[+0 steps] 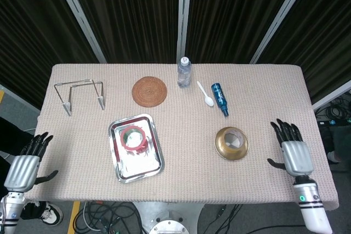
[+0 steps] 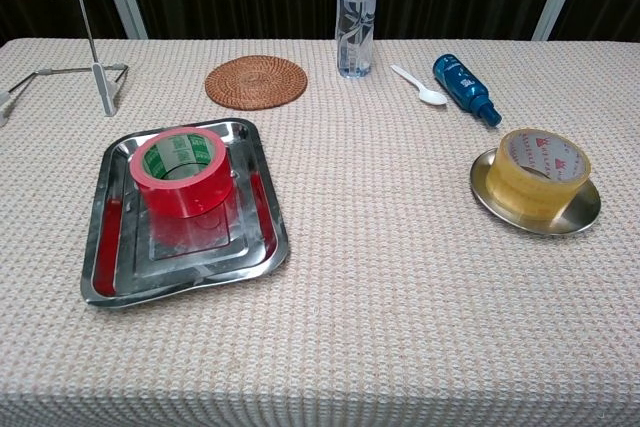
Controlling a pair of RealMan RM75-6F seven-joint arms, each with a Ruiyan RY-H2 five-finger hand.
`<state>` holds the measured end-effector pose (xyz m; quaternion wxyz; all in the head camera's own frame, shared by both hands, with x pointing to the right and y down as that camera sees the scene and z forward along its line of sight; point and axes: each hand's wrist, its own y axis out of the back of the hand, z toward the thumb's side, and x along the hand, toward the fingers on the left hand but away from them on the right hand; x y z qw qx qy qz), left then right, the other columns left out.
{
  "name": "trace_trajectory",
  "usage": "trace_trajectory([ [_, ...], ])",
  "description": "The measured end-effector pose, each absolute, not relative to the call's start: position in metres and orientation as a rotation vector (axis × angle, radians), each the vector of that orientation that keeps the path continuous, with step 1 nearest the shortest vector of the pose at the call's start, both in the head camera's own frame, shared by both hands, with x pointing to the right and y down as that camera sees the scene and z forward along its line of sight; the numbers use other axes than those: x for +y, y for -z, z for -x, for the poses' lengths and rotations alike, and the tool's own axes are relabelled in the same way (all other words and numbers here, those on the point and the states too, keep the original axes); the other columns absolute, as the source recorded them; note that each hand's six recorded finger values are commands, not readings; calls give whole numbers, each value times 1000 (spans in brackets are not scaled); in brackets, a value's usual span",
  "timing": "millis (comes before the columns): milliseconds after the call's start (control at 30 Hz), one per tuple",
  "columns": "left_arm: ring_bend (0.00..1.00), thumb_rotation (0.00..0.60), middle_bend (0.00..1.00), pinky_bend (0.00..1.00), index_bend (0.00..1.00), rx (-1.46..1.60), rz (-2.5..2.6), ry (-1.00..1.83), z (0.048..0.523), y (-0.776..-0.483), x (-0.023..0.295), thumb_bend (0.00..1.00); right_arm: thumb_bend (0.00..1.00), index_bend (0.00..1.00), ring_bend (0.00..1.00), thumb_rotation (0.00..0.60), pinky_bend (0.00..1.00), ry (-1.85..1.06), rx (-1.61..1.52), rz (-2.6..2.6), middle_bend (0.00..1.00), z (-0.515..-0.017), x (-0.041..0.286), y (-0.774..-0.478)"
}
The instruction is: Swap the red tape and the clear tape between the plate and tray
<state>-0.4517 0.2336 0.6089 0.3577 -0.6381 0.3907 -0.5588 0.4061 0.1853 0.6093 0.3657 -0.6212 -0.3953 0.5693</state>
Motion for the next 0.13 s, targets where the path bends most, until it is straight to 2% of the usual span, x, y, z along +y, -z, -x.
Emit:
trace_trajectory([
  [133, 0, 600, 0, 186, 52, 1035, 1602, 1403, 453, -606, 234, 106, 22, 0, 0, 600, 0, -1509, -1062, 1535, 0, -434, 208, -605],
])
